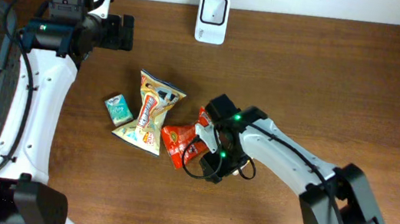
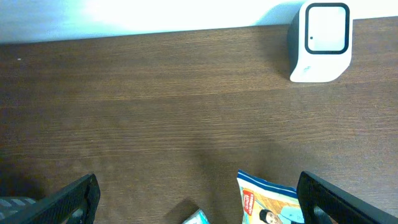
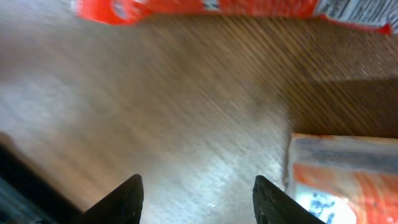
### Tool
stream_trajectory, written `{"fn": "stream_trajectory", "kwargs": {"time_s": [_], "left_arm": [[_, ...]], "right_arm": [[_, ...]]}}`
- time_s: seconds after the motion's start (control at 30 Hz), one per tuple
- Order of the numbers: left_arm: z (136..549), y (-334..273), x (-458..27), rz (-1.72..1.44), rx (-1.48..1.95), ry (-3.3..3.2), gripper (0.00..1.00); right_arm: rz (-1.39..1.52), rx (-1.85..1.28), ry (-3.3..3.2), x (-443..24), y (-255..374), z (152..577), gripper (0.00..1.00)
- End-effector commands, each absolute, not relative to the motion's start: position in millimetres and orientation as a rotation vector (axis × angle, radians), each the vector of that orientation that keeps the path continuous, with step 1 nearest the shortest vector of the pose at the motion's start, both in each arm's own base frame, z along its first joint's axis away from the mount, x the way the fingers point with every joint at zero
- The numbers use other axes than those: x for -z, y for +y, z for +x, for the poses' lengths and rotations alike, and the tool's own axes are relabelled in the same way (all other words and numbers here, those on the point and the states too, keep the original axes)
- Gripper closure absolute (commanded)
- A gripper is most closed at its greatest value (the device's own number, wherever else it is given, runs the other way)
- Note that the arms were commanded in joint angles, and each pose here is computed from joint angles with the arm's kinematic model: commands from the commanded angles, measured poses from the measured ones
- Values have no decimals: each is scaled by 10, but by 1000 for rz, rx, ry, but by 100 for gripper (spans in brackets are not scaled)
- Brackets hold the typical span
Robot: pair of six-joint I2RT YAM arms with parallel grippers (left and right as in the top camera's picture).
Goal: Scan the item barcode
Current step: 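Raise the left arm aside and reach the right gripper to the orange pack, then grasp the orange tissue pack with the right gripper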
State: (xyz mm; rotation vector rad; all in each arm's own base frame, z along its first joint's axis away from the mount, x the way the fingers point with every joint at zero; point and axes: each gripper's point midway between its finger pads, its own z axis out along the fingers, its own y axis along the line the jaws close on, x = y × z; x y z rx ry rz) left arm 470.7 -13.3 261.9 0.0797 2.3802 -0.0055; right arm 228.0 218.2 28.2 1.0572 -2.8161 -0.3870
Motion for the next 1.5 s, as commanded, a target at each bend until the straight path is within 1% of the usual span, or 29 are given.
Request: {"fn": "stream_trajectory", "kwargs": {"time_s": [0.0, 0.07, 0.17, 0.23, 0.27, 0.3, 0.33, 0.4, 0.47, 0.5, 0.53, 0.6, 0.7, 0.8, 0.87, 0.97, 1.0, 1.1, 1.17, 1.27, 1.33, 1.37, 1.47], "left_arm": [[4720, -92, -2605, 88, -14, 2382, 1], [4720, -92, -2605, 88, -14, 2382, 1], [4720, -92, -2605, 88, -14, 2382, 1], [4720, -92, -2605, 88, -14, 2382, 1], [4720, -92, -2605, 88, -14, 2382, 1], [4720, -92, -2607, 88, -14, 2382, 1], [4720, -92, -2605, 88, -14, 2382, 1], [4720, -92, -2605, 88, -14, 2382, 1], [4720, -92, -2605, 88, -14, 2382, 1], [4720, -90, -2605, 87, -14, 2382, 1], [4720, -92, -2605, 88, -14, 2382, 1], [4720, -92, -2605, 88, -14, 2382, 1], [4720, -92, -2605, 88, -13, 2382, 1], [4720, -92, -2605, 88, -14, 2382, 1], [4720, -92, -2607, 88, -14, 2382, 1], [4720, -92, -2605, 88, -14, 2382, 1], [4720, -92, -2605, 88, -14, 2382, 1], [4720, -92, -2605, 88, -14, 2382, 1], [4720, -92, -2605, 88, -14, 2382, 1], [4720, -92, -2605, 88, -14, 2382, 1], [4720, -92, -2605, 88, -14, 2382, 1], [4720, -92, -2607, 88, -14, 2382, 1], [4720, -92, -2605, 88, -14, 2382, 1]], "right_arm": [[960, 173, -2891, -166, 1953, 2435, 47], [861, 84, -2956, -178, 1842, 2565, 48], [620, 18, -3083, -265, 1657, 2873, 47], [366, -58, -3183, -333, 1441, 3125, 47], [171, -93, -3240, -377, 1276, 3292, 46], [51, -78, -3272, -398, 1182, 3408, 43], [-71, -65, -3293, -409, 1079, 3501, 42], [-245, -52, -3304, -418, 884, 3609, 42], [-311, -31, -3286, -413, 758, 3623, 41], [-274, 8, -3278, -409, 747, 3617, 38], [-79, 126, -3267, -410, 812, 3605, 37], [209, 297, -3234, -430, 945, 3560, 36], [559, 374, -3184, -438, 1014, 3500, 33], [768, 374, -3147, -415, 1031, 3491, 34], [870, 367, -3112, -377, 1023, 3465, 40], [940, 360, -3051, -348, 999, 3368, 52], [951, 346, -3047, -342, 985, 3365, 54], [1049, 303, -3026, -327, 945, 3379, 55], [1098, 283, -3012, -316, 923, 3388, 61], [1072, 217, -3009, -251, 808, 3410, 64], [1045, 219, -3014, -199, 755, 3432, 64], [1023, 232, -3013, -161, 727, 3434, 66], [993, 285, -2997, -137, 727, 3386, 80]]}}
